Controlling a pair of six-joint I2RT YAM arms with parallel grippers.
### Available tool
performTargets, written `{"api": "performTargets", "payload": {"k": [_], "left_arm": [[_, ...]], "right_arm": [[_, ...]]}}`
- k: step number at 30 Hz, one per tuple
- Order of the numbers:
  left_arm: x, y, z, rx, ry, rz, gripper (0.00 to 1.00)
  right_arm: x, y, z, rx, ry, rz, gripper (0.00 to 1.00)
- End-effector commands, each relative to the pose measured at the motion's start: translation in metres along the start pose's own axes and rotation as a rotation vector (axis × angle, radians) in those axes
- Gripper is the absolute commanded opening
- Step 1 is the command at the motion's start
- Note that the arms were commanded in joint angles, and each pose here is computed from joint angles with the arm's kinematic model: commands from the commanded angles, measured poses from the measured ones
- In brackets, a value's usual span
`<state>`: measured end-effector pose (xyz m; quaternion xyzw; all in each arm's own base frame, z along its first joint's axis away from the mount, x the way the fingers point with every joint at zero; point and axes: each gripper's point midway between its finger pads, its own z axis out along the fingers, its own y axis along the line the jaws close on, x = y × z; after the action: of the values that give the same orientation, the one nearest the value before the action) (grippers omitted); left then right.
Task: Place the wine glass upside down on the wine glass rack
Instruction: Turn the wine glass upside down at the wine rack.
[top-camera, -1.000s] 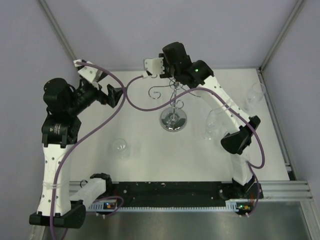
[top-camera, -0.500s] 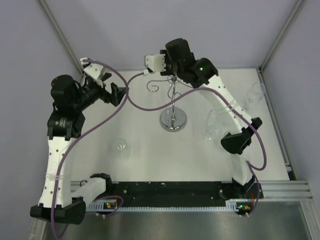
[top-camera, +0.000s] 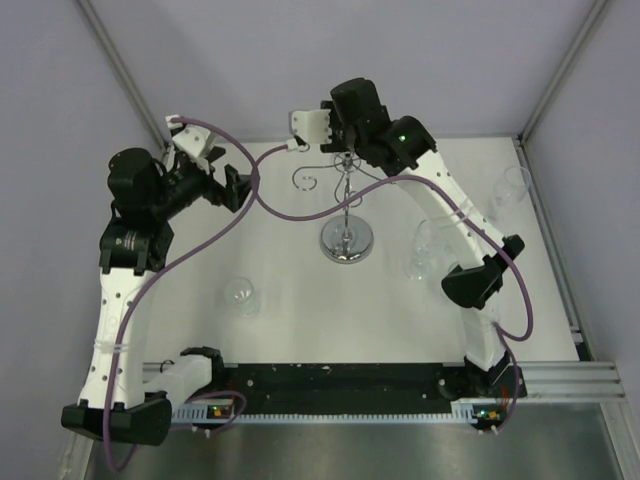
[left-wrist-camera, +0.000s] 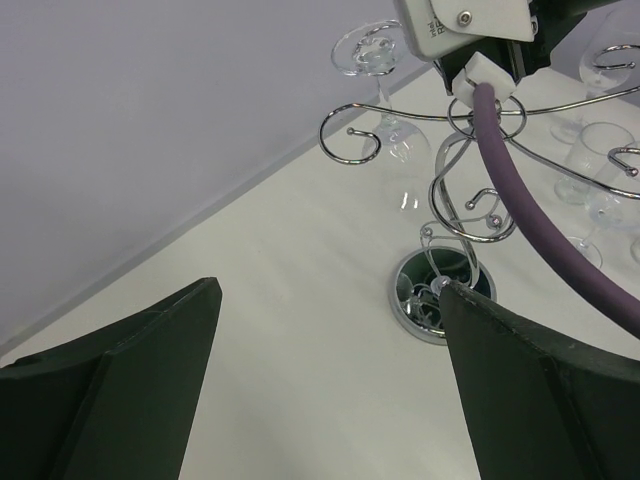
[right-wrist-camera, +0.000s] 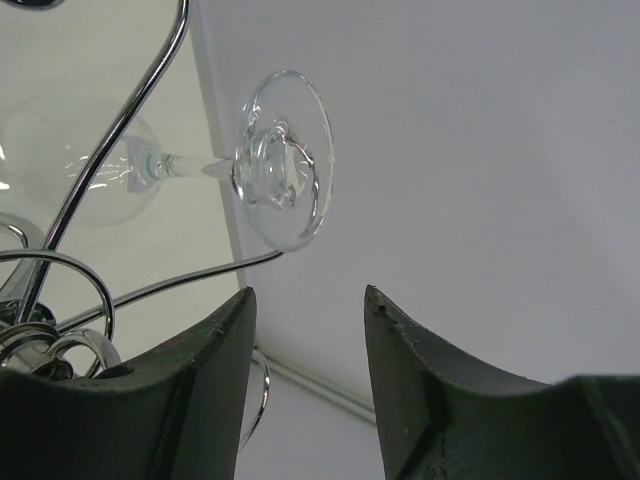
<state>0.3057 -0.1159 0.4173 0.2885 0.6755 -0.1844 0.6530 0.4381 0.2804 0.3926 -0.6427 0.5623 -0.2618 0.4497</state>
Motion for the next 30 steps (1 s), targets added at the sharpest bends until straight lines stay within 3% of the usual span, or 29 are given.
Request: {"api": "performTargets", "payload": {"k": [1,17,30], "left_arm": [[-0.011,0.001,0.0,-0.004,-0.046,0.036,0.97],[-0.008,-0.001,-0.006,-0.022,-0.042,0.013,0.98],[0.0,0.002,-0.02,-0.099,0.02,-0.047,0.98]], "right_arm": [[0.005,-0.02,-0.023,0.058,-0.015,0.056,0.47],[0.029,-0.033,-0.073,0.135,0.003,0.307,0.47],[0.102,-0.021,-0.113,0.185,0.074,0.756,0.47]]}}
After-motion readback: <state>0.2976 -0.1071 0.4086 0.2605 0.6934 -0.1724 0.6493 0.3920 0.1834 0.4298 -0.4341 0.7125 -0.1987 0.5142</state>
